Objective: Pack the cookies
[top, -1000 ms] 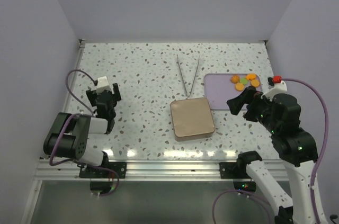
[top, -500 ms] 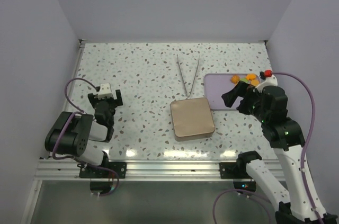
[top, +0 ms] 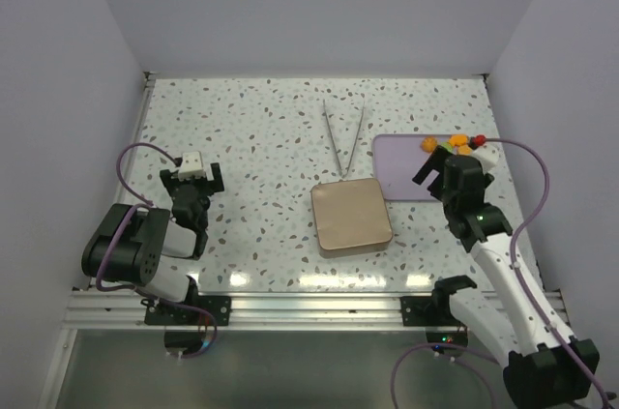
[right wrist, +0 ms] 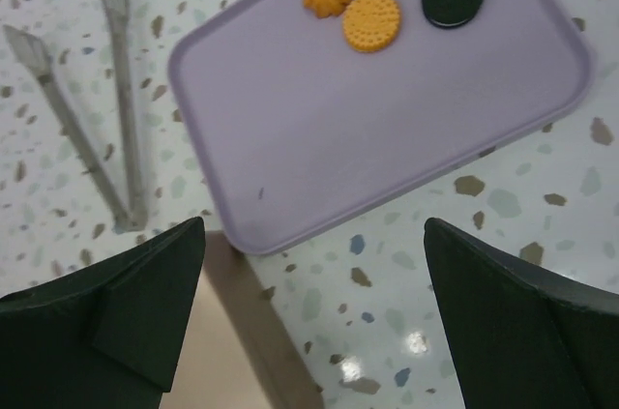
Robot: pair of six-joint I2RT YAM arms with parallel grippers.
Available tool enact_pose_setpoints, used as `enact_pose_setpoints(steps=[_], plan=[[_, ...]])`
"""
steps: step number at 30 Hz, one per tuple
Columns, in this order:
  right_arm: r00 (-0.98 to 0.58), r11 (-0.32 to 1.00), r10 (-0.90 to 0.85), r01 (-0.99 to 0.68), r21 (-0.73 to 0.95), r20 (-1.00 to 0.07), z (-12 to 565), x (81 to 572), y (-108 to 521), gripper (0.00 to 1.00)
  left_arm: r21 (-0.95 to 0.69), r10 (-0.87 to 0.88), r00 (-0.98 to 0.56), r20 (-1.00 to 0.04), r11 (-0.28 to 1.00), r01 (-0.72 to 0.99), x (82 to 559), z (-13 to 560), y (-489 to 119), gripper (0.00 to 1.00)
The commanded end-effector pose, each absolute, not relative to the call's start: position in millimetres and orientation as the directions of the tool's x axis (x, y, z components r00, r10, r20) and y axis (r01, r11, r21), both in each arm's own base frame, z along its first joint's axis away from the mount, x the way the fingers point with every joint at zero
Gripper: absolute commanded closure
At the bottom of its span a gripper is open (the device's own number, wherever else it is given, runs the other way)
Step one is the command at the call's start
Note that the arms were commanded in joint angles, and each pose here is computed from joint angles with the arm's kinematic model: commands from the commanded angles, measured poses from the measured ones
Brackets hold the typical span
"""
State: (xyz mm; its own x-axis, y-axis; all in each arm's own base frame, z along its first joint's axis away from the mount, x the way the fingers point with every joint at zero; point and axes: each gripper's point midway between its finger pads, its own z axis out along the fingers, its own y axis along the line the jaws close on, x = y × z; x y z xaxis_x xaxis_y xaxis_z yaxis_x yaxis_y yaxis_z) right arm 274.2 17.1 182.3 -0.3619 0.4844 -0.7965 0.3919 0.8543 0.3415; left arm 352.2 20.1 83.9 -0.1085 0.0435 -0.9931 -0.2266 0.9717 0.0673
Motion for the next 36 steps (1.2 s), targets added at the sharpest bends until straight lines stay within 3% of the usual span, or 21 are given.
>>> enact_pose_setpoints(steps=[1,4,5,7,10,15,20,23,29,36], plan=[[-0.270,0.852,0.294,0.509,0.123,-0.917,183,292,-29,0.01,0.040,0.047,0.024,-0.999,0.970,-0.241,358,117,23,0.00],[-0.315,0.885,0.186,0.465,0.019,-0.931,149,296,-32,0.01,0.040,0.047,0.024,-0.999,0.969,-0.243,358,117,23,0.00],[-0.211,0.897,0.192,0.434,0.084,-0.959,160,309,-27,0.01,0.040,0.047,0.024,-0.999,0.970,-0.241,358,117,23,0.00],[-0.216,0.938,0.112,0.344,0.032,-0.970,130,303,-20,0.01,0.040,0.047,0.022,-0.999,0.969,-0.243,358,116,23,0.00],[-0.155,0.945,0.140,0.315,0.085,-0.978,114,305,-14,0.01,0.037,0.045,0.027,-0.999,0.969,-0.243,358,117,23,0.00],[-0.019,0.965,0.104,0.245,0.096,-0.994,124,325,-5,0.01,0.039,0.047,0.025,-0.999,0.969,-0.243,358,117,23,0.00],[-0.062,0.989,0.009,0.147,0.000,-0.998,109,365,12,0.01,0.040,0.047,0.022,-0.999,0.969,-0.243,358,116,23,0.00],[-0.049,0.989,-0.003,0.146,-0.010,-0.999,99,372,11,0.01,0.039,0.046,0.021,-0.999,0.969,-0.243,358,116,23,0.00],[-0.202,0.996,-0.059,0.051,-0.071,-0.978,80,387,27,0.01,0.039,0.046,0.023,-0.999,0.970,-0.241,358,116,23,0.00],[-0.199,0.997,-0.053,0.047,-0.063,-0.978,83,390,25,0.01,0.039,0.046,0.023,-0.999,0.970,-0.241,358,116,23,0.00]])
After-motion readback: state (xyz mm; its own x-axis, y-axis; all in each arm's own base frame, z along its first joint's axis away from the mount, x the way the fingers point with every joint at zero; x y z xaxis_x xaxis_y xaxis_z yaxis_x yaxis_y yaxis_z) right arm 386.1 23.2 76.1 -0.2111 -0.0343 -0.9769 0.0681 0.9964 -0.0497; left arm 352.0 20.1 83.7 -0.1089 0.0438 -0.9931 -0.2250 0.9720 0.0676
